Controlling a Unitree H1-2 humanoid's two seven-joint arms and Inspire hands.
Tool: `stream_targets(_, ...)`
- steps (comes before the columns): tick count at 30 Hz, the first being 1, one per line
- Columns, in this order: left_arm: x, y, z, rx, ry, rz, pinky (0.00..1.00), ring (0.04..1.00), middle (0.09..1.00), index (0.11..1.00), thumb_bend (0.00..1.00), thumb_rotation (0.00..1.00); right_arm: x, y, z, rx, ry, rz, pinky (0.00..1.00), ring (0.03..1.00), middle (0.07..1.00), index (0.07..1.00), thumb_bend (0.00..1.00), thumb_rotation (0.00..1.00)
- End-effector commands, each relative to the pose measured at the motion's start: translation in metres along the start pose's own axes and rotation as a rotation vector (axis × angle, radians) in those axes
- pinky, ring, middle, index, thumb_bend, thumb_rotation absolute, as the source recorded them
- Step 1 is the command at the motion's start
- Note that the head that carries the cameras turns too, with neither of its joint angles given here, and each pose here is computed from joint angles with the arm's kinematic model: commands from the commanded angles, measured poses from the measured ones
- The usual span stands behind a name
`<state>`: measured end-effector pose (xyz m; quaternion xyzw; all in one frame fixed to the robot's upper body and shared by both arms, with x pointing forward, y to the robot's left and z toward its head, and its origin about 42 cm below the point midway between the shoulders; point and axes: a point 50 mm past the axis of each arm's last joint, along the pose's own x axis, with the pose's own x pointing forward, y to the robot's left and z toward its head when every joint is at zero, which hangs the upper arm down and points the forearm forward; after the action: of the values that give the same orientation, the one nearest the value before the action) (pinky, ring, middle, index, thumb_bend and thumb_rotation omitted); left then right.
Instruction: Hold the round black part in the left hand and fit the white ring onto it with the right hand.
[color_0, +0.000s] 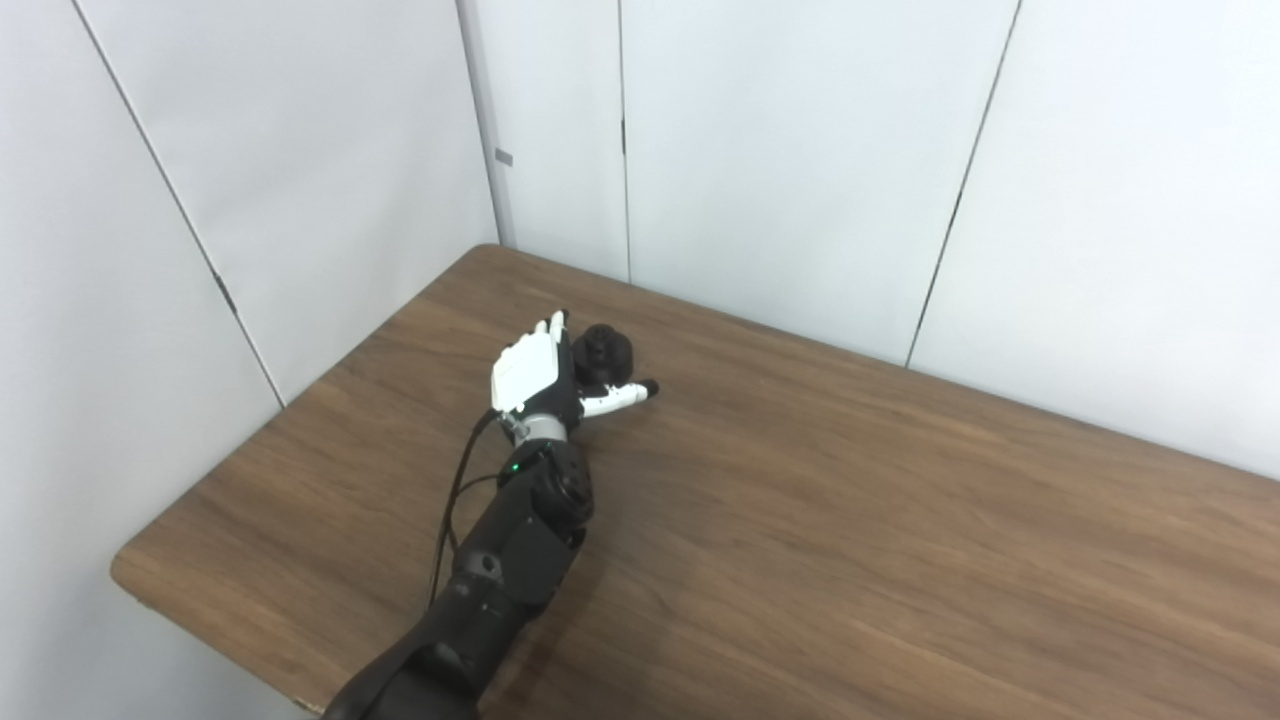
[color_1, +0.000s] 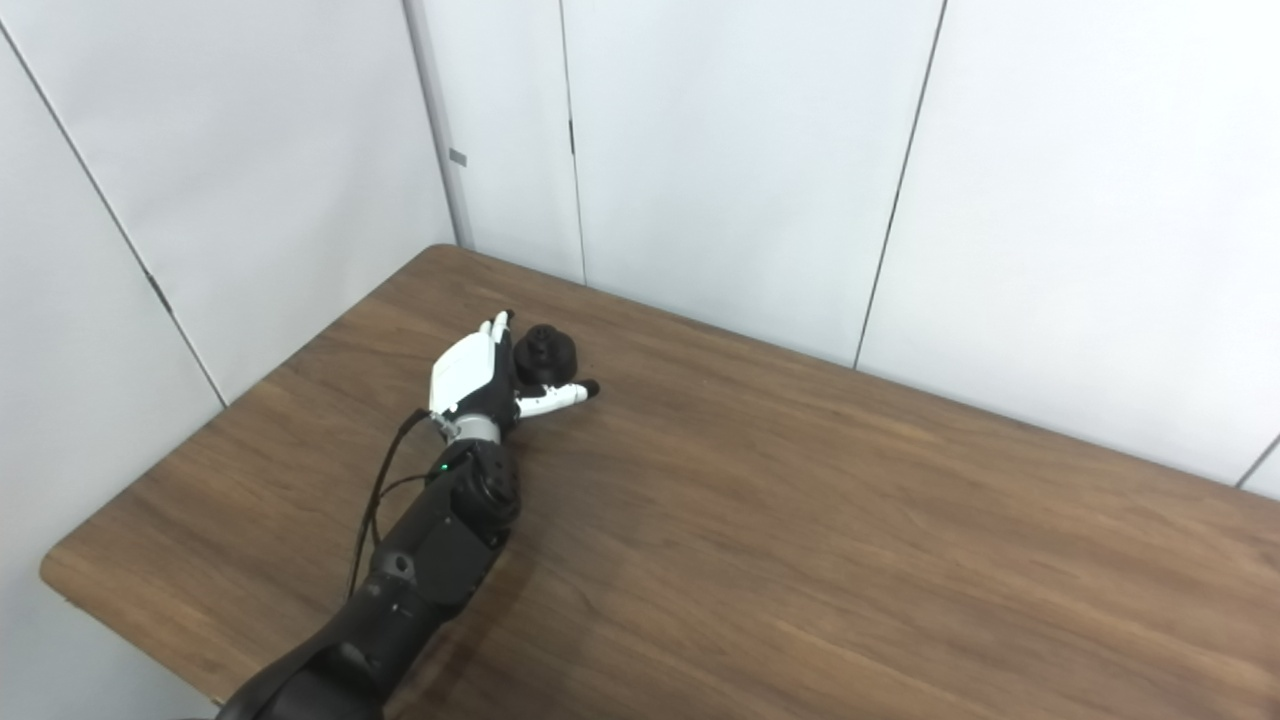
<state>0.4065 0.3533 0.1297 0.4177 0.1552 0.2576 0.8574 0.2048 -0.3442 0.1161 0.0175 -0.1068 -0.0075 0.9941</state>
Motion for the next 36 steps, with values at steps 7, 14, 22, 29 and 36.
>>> stream_targets(7,0.003,-0.004,0.008,-0.067,-0.038,0.001,1.00,0.987,0.992,0.805,0.92,0.33,-0.031,0.012,-0.025,0.051,0.100,-0.030,1.00,1.000,1.000,1.000,0.54,0.88)
stream_targets(14,0.005,-0.007,0.005,-0.121,-0.071,0.080,1.00,0.936,0.901,0.491,0.53,0.05,-0.033,0.013,-0.023,0.056,0.102,-0.035,1.00,1.000,1.000,1.000,0.54,0.88)
stream_targets(22,0.005,-0.008,0.004,-0.145,-0.103,0.067,1.00,0.916,0.882,0.476,0.51,0.04,-0.033,0.015,-0.023,0.048,0.102,-0.041,1.00,1.000,1.000,1.000,0.54,0.89)
stream_targets(29,0.005,-0.007,0.003,-0.164,-0.135,0.062,1.00,0.902,0.876,0.475,0.51,0.04,-0.033,0.016,-0.023,0.048,0.099,-0.037,1.00,1.000,1.000,1.000,0.53,0.90)
stream_targets(36,-0.004,-0.008,0.013,-0.149,-0.227,0.035,1.00,0.916,0.885,0.476,0.51,0.04,-0.032,0.019,-0.025,0.056,0.093,-0.032,1.00,1.000,1.000,1.000,0.56,0.88)
